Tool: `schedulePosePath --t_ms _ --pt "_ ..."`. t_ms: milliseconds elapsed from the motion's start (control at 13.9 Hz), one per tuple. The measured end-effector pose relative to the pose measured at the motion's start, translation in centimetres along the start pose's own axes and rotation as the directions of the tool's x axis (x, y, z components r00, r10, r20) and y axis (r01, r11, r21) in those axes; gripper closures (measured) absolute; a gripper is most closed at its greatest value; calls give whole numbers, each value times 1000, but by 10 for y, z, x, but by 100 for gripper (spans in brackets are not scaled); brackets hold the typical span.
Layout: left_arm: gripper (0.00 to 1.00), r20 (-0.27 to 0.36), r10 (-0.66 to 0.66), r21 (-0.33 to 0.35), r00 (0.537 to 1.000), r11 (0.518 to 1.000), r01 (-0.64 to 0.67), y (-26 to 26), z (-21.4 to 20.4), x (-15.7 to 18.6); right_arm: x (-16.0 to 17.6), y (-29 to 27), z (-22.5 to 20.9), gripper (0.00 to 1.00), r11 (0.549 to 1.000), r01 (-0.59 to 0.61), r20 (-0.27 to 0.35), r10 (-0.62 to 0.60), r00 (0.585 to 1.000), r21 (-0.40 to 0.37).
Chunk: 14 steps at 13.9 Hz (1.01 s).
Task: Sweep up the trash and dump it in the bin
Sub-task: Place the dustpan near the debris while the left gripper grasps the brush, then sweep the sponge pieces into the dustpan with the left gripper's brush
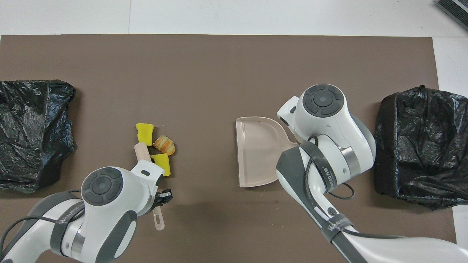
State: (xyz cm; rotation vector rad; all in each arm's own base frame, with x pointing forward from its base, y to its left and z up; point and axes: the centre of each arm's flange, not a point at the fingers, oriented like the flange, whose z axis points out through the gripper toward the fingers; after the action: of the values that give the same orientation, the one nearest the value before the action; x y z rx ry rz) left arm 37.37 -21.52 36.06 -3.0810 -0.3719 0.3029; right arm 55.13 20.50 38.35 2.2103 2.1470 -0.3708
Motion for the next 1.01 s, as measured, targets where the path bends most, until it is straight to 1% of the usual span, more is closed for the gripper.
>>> schedulePosePath --t_ms 144,360,505,649,793,937,1009 --pt "74 1 27 -43 1000 999 -27 19 -8 -4 6 -2 -1 67 1000 12 5 -12 1000 -3" --pt "74 6 66 -90 998 994 -65 50 -15 -17 10 -4 -1 67 999 35 34 -34 999 -19" --pt "74 5 107 -102 994 989 -106 69 -20 -31 15 -7 0 67 999 38 44 -37 998 -21" --pt "74 6 138 -104 990 985 -136 86 -34 -36 31 -13 5 67 1000 15 72 -13 997 -27" --pt "74 13 143 -88 990 986 -142 91 -56 -25 42 -17 10 67 999 3 90 0 996 -32" --pt "74 -12 135 -38 991 990 -135 73 -80 1 43 -16 12 67 999 1 88 2 996 -35" --pt "74 -31 139 -26 990 990 -140 60 -90 18 44 -16 12 67 999 1 86 2 996 -37"
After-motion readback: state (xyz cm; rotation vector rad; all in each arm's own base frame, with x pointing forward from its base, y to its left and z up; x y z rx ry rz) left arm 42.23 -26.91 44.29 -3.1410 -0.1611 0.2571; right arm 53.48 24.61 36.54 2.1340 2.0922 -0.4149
